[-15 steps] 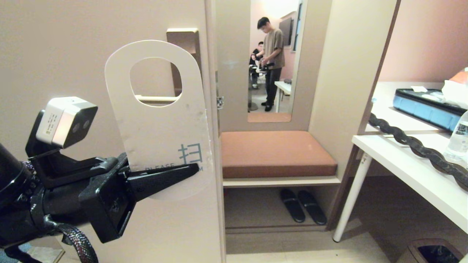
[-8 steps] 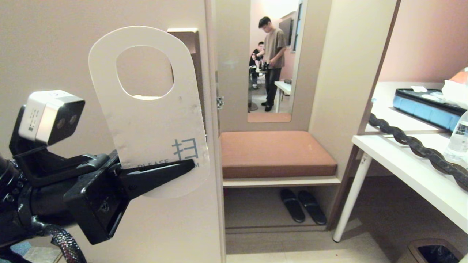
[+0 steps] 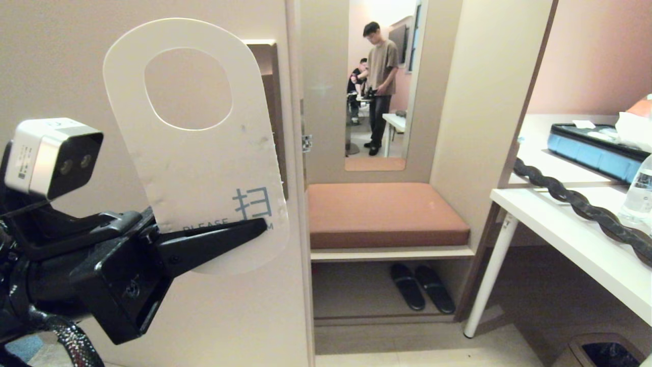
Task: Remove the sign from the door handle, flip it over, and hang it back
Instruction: Hang the sign back with the other side facing out
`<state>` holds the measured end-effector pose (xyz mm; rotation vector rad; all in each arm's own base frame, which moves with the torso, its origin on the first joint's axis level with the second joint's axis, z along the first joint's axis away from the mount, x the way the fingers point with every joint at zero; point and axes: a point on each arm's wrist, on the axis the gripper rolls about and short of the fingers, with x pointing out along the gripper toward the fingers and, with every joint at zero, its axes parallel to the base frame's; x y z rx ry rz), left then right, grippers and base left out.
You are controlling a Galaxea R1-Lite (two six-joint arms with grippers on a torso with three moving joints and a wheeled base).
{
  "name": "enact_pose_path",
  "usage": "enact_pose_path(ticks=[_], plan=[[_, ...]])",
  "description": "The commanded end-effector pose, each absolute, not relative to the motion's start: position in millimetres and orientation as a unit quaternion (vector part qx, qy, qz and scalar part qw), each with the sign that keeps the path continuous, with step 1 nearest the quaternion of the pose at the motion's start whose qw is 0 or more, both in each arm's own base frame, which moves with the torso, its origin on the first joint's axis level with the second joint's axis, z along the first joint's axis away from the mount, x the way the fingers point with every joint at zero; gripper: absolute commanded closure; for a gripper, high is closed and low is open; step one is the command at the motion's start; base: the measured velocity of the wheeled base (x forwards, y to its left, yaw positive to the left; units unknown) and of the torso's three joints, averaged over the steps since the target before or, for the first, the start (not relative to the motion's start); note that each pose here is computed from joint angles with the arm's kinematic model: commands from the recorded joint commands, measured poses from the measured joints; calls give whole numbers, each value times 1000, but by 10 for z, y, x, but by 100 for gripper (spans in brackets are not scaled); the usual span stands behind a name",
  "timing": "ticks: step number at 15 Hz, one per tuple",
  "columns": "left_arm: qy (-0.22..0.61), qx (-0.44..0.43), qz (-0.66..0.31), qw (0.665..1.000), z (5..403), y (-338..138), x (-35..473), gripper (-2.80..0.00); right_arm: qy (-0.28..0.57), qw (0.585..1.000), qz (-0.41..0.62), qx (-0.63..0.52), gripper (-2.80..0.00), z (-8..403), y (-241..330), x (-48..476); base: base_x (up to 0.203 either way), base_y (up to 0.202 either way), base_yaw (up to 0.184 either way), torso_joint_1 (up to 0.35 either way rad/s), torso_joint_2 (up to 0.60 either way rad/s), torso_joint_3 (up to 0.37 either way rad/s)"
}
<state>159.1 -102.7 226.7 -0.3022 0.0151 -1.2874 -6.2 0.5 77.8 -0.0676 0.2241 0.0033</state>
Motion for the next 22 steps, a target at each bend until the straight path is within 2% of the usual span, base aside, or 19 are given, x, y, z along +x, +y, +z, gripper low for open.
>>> enact_pose_path(ticks=[1, 4, 8, 14, 16, 18, 22], plan=[[-4, -139, -601, 787, 2316, -1026, 1585, 0, 77, 996, 8, -35, 0, 772, 4, -117, 0, 0, 0, 0, 0, 0], [-3, -139, -599, 788, 2311, -1025, 1593, 0, 11, 999, 6, -36, 0, 751, 4, -216, 0, 0, 0, 0, 0, 0], [-7, -141, -572, 808, 2310, -938, 1661, 0, 3, 999, 5, -34, 0, 749, 4, -228, 0, 0, 0, 0, 0, 0], [1, -141, -485, 863, 2211, -614, 1909, 0, 3, 999, 5, -34, 0, 749, 4, -228, 0, 0, 0, 0, 0, 0], [2, -112, -457, 882, 2101, -562, 2050, 0, 3, 999, 5, -34, 0, 749, 4, -228, 0, 0, 0, 0, 0, 0], [0, -64, -393, 917, 1945, -540, 2221, 0, 3, 999, 5, -34, 0, 749, 4, -228, 0, 0, 0, 0, 0, 0], [7, -53, -304, 951, 1848, -487, 2362, 0, 3, 999, 5, -34, 0, 749, 4, -228, 0, 0, 0, 0, 0, 0]])
